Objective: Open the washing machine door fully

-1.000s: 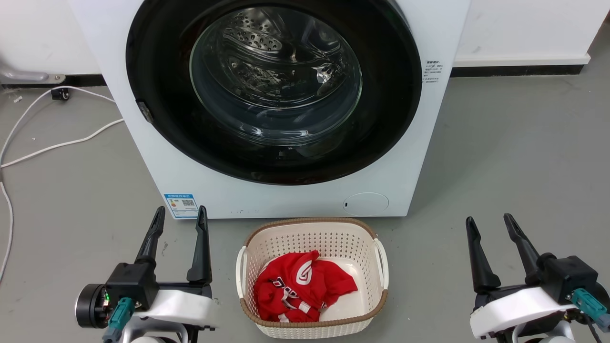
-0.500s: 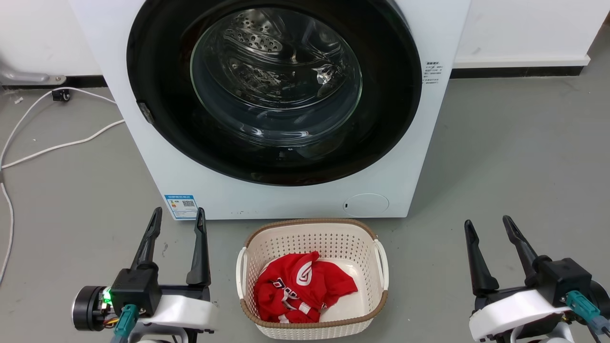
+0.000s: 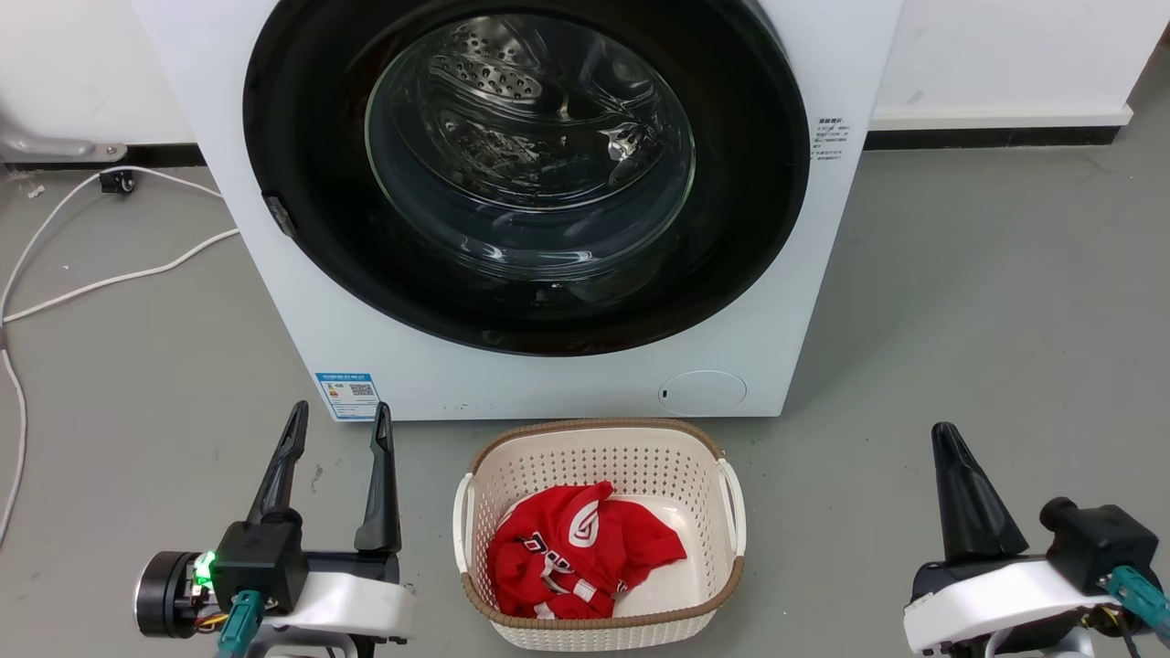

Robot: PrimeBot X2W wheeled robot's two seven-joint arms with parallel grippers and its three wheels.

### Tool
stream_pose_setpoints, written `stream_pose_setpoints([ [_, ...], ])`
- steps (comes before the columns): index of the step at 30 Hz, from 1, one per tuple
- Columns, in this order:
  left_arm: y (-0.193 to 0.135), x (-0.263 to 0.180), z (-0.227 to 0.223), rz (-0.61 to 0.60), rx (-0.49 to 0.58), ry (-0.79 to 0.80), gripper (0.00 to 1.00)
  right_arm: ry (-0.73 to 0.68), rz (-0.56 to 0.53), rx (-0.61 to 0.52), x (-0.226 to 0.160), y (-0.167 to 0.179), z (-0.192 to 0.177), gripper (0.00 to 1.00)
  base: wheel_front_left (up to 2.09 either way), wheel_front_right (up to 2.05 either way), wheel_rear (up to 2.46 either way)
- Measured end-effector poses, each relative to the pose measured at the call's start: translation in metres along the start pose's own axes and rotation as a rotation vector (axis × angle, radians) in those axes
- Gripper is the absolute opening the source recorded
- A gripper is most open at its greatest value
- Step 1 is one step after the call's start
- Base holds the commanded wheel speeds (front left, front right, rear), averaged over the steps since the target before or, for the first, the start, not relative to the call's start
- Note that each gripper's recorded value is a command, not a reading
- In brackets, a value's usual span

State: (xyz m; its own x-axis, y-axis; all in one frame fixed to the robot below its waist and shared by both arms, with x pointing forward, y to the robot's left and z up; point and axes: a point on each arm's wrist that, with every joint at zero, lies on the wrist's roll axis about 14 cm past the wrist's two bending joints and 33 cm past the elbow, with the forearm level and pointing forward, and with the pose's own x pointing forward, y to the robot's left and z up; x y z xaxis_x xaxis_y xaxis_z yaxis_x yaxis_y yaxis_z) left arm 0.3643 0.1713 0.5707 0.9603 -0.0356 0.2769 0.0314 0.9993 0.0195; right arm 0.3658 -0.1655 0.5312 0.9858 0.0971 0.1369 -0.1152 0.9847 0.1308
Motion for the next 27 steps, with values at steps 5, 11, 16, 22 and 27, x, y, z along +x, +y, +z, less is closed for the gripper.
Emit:
stream_pose_setpoints([
  [5, 0.001, 0.0, -0.001, 0.003, -0.003, 0.003, 1.0, -0.023, -0.044, 0.241, 0.0, -0.004, -0.002, 0.0, 0.0, 0.0, 0.0],
  [11, 0.003, 0.0, -0.002, 0.011, -0.006, 0.006, 1.0, -0.087, -0.157, 0.81, 0.005, -0.013, -0.005, 0.0, 0.0, 0.0, 0.0],
  [16, 0.004, 0.0, -0.005, 0.014, -0.005, 0.015, 1.0, -0.156, -0.264, 1.214, 0.016, -0.031, -0.007, 0.0, 0.0, 0.0, 0.0],
  [22, 0.008, 0.005, -0.011, 0.023, -0.004, 0.026, 1.0, -0.256, -0.351, 1.446, 0.049, -0.064, 0.001, 0.0, 0.0, 0.0, 0.0],
  [27, 0.006, 0.021, -0.017, 0.006, -0.004, 0.029, 1.0, -0.269, -0.302, 1.439, 0.106, -0.086, 0.029, 0.0, 0.0, 0.0, 0.0],
])
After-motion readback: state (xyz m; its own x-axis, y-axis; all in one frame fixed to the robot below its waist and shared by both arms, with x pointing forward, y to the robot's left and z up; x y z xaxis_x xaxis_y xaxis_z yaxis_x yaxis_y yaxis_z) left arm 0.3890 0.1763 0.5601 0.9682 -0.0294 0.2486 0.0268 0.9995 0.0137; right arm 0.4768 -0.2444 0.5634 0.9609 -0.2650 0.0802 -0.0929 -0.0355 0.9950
